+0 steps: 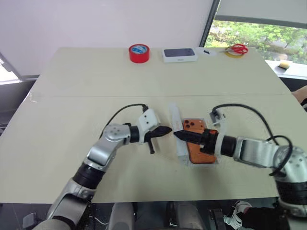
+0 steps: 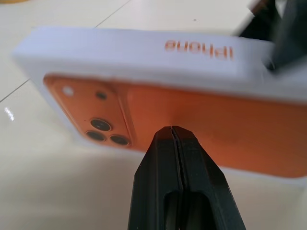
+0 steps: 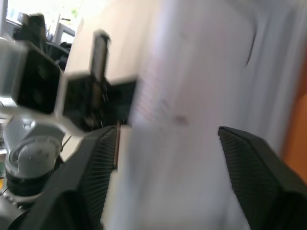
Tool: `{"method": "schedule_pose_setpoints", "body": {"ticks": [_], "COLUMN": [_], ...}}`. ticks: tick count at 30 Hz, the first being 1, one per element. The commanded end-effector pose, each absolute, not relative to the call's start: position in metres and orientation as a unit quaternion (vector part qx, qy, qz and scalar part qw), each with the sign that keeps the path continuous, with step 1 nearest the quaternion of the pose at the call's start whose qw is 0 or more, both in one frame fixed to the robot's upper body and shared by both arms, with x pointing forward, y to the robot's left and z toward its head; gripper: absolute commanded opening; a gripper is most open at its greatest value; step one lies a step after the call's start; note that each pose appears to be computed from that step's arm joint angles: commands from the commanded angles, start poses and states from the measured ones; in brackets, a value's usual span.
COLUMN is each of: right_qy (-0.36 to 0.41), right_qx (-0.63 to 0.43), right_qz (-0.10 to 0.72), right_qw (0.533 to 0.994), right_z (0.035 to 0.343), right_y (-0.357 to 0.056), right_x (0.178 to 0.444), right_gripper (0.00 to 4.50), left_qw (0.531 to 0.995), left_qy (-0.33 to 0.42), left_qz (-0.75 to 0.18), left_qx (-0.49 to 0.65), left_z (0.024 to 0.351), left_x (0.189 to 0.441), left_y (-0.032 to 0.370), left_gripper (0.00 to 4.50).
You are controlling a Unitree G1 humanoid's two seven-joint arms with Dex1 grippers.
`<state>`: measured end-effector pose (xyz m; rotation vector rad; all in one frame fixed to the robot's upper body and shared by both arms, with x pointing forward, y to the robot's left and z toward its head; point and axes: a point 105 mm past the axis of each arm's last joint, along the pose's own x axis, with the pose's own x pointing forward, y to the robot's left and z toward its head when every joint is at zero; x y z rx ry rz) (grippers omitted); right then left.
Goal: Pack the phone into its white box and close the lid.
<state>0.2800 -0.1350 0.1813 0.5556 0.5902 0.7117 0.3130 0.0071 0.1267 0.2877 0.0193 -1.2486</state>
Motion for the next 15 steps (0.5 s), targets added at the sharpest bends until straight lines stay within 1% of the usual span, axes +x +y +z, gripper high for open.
{"method": "schedule_pose_setpoints", "body": {"ticks": [1, 5, 7, 10, 13, 14, 15], "right_qy": [0.242, 0.243, 0.24, 0.239, 0.256, 0.259, 0.257], "right_qx": [0.234, 0.2, 0.178, 0.137, 0.08, 0.061, 0.046], "right_qz": [0.3, 0.231, 0.2, 0.18, 0.176, 0.175, 0.176], "right_qw": [0.893, 0.921, 0.933, 0.944, 0.947, 0.948, 0.949], "right_z": [0.211, 0.211, 0.205, 0.197, 0.183, 0.18, 0.177], "right_y": [-0.169, -0.2, -0.215, -0.224, -0.226, -0.226, -0.225], "right_x": [0.287, 0.293, 0.296, 0.295, 0.292, 0.291, 0.291], "right_gripper": [3.29, 3.29, 3.29, 2.5, 0.98, 0.38, 0.06], "left_qw": [0.796, 0.792, 0.787, 0.779, 0.778, 0.778, 0.779], "left_qy": [-0.005, -0.005, -0.004, -0.006, -0.006, -0.006, -0.007], "left_qz": [-0.589, -0.596, -0.603, -0.615, -0.618, -0.618, -0.618], "left_qx": [0.136, 0.131, 0.129, 0.126, 0.115, 0.11, 0.104], "left_z": [0.132, 0.131, 0.13, 0.13, 0.133, 0.134, 0.136], "left_x": [0.311, 0.309, 0.307, 0.303, 0.302, 0.302, 0.302], "left_y": [-0.006, -0.016, -0.025, -0.039, -0.043, -0.044, -0.043], "left_gripper": [0.0, 0.0, 0.0, 0.0, 0.0, 0.0, 0.0]}}
